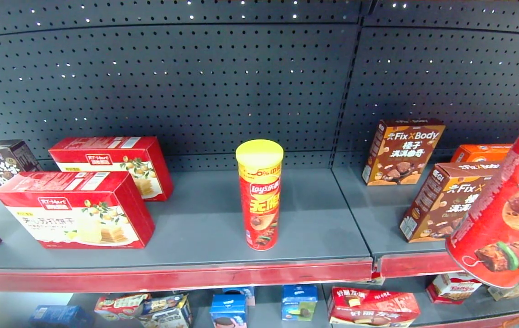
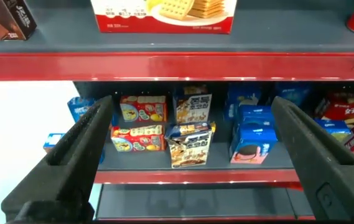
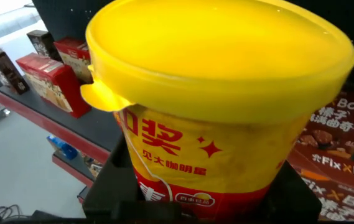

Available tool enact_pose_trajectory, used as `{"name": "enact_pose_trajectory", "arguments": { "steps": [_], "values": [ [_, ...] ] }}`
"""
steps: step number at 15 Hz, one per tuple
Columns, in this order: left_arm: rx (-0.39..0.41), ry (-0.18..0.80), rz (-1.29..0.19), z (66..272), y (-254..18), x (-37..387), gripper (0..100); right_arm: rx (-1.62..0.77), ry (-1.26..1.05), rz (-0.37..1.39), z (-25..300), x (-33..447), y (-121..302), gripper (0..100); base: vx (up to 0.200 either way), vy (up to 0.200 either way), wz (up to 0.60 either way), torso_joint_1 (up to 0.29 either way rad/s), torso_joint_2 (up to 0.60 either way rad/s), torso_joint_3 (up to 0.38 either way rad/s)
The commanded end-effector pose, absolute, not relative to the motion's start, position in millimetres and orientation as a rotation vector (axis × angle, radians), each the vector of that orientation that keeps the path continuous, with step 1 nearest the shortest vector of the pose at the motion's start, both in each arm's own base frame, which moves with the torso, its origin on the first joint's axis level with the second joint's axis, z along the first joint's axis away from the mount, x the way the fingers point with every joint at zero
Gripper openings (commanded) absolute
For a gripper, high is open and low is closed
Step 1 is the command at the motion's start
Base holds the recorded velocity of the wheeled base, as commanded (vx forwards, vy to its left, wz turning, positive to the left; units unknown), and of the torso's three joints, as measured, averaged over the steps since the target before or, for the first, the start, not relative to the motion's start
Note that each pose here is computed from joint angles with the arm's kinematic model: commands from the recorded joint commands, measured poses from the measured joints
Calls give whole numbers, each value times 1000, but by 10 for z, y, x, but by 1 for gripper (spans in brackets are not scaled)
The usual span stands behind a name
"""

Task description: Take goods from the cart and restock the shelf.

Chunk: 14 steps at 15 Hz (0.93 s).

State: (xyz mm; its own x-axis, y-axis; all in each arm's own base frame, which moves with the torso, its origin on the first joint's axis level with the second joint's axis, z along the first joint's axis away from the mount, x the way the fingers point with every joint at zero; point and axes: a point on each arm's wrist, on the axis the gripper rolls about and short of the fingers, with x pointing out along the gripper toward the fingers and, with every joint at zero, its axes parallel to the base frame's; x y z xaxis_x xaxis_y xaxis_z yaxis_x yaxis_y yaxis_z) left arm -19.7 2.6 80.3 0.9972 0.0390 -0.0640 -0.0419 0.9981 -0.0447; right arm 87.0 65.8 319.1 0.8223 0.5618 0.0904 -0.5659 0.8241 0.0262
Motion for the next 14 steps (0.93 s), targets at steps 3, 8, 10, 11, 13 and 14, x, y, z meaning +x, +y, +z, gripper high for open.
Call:
{"name": "enact_pose_trajectory", "arguments": {
  "steps": [3, 8, 10, 11, 13, 14],
  "values": [
    [-46, 69, 43, 802, 27, -192, 100, 25, -39, 606, 3148, 1117, 862, 0, 0, 0, 0, 0, 0, 0],
    [-46, 69, 43, 802, 27, -192, 100, 41, -54, 637, 3070, 1245, 1009, 0, 0, 0, 0, 0, 0, 0],
    [-46, 69, 43, 802, 27, -192, 100, 51, -62, 651, 3007, 1223, 1023, 0, 0, 0, 0, 0, 0, 0],
    [-46, 69, 43, 802, 27, -192, 100, 50, -54, 656, 2974, 1207, 1021, 0, 0, 0, 0, 0, 0, 0],
    [-46, 69, 43, 802, 27, -192, 100, 41, -47, 619, 2954, 1204, 1039, 0, 0, 0, 0, 0, 0, 0],
    [-46, 69, 43, 802, 27, -192, 100, 38, -46, 603, 2952, 1206, 1036, 0, 0, 0, 0, 0, 0, 0]
  ]
}}
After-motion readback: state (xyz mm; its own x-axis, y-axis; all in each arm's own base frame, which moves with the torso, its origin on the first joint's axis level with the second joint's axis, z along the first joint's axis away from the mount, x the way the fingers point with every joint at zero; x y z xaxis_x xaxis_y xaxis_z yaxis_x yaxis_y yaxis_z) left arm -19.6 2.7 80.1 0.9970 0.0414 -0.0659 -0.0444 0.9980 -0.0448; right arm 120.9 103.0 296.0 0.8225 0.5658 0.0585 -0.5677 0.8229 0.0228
